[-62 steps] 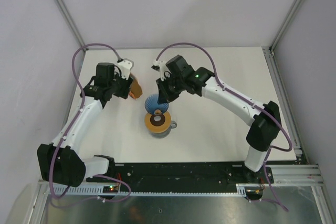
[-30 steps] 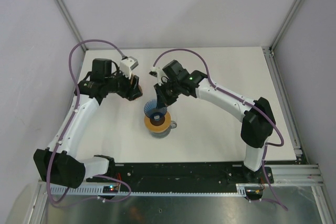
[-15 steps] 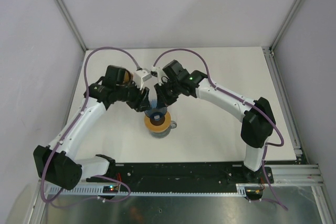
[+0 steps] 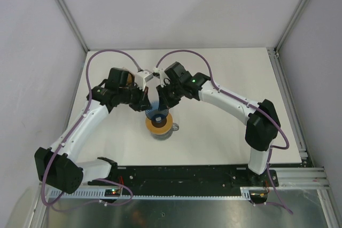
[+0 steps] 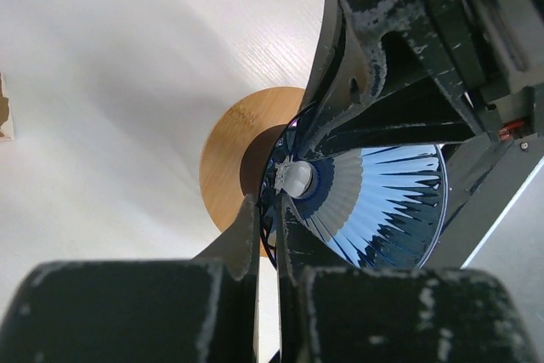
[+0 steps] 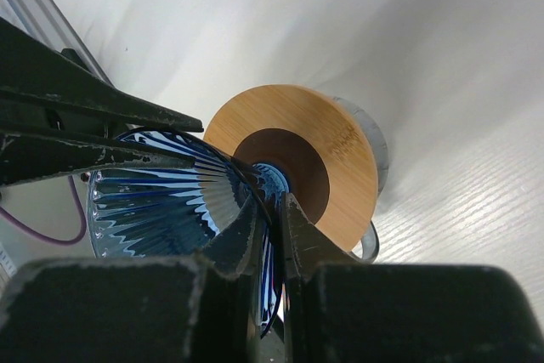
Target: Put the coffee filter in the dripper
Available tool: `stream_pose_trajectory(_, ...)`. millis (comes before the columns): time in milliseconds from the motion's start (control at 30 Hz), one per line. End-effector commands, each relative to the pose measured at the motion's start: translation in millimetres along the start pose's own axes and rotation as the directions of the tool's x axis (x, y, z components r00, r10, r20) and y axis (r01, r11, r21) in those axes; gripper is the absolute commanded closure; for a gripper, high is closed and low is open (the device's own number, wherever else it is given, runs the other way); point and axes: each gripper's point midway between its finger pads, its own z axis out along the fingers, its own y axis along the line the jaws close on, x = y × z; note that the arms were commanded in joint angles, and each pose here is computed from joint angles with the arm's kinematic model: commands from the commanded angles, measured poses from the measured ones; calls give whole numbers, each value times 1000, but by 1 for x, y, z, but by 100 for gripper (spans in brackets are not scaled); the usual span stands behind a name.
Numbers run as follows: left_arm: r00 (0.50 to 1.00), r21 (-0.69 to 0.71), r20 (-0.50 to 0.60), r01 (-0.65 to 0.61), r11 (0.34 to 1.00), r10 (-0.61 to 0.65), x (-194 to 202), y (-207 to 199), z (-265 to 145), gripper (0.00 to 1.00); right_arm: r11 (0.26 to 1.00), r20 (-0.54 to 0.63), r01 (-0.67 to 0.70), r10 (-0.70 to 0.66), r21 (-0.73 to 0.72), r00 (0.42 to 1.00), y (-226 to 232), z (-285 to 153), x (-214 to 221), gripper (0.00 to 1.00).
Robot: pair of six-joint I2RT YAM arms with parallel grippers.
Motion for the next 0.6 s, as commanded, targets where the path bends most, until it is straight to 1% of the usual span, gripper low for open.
stream_pose_trajectory(0,995,51,-90,-44,998,48,30,-11,6,99,999,-14,29,-28,32,1000,-9,-5,2,100)
stream_pose_trajectory(300,987,85,-153,-29,996,42,47,-18,12,100,999,-12,23,-23,44,1000,-6,-11,2,100)
stream_pose_trajectory(567,981,45,-184,-56,997,63,54,-11,12,100,999,-31,13,-12,40,999,-9,-2,9,100)
